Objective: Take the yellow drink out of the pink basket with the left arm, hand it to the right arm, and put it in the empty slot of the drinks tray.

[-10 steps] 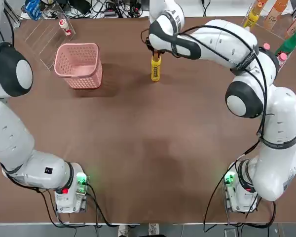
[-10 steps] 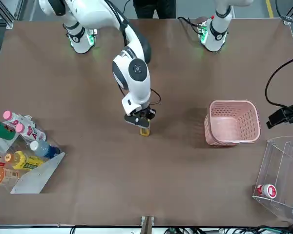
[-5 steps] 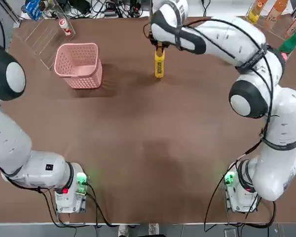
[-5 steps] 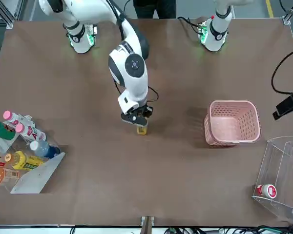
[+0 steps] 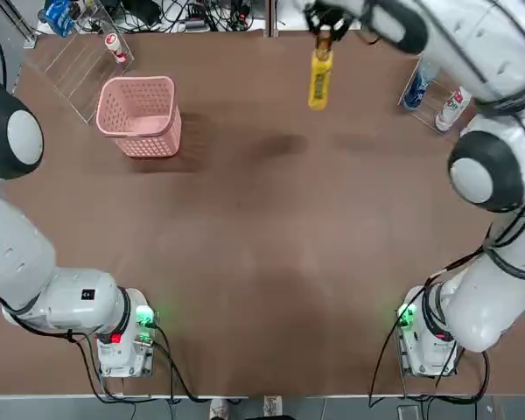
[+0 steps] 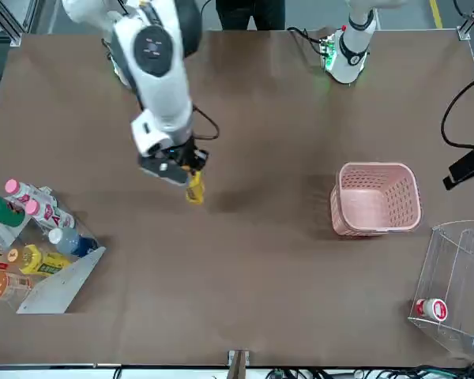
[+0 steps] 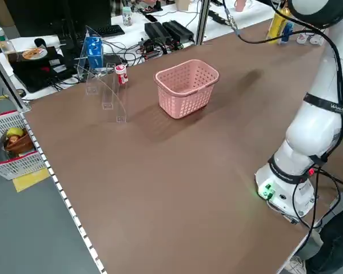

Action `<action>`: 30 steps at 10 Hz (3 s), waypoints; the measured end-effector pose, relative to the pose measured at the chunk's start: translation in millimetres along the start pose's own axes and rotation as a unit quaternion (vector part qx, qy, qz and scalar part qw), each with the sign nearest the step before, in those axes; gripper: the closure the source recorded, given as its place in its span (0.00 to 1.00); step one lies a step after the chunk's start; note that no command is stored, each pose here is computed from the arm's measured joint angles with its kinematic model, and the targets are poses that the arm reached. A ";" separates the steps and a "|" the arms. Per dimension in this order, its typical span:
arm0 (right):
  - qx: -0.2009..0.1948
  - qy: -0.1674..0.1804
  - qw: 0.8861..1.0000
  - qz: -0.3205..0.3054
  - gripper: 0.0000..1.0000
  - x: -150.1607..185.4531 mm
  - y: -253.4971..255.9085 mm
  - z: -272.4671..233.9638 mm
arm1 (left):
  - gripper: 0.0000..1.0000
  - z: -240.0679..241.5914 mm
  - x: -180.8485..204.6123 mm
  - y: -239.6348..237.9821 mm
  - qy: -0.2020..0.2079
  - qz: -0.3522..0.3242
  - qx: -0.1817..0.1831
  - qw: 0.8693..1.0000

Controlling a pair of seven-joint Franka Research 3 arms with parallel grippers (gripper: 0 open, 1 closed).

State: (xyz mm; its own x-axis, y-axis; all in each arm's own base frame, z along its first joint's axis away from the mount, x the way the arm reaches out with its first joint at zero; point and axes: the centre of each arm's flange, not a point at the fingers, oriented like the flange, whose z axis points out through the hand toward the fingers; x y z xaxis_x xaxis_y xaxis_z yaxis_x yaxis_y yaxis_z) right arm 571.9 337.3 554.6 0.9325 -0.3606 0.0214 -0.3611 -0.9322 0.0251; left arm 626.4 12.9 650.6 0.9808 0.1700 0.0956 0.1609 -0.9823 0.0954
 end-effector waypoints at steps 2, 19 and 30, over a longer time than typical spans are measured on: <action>-0.009 -0.014 1.000 0.005 0.66 47.4 79.8 -26.6 | 0.00 -1.5 -2.0 1.3 -0.003 0.004 -0.002 1.000; -0.002 -0.003 0.990 0.144 0.66 199.4 480.8 -67.9 | 0.00 -17.4 -11.9 8.4 0.003 0.026 -0.005 1.000; 0.001 0.012 0.989 0.146 0.66 266.5 485.0 -9.1 | 0.00 -17.7 -10.9 1.3 0.005 0.023 0.009 1.000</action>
State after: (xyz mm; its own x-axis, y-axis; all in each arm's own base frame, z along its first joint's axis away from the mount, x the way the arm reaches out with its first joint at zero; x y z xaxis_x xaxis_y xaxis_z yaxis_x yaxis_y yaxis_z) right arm 645.2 -210.7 581.5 0.7884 -0.6130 0.0511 -0.6143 -0.7890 0.0115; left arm 614.0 11.1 667.2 0.9860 0.1262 0.1090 0.1186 -0.9902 0.0734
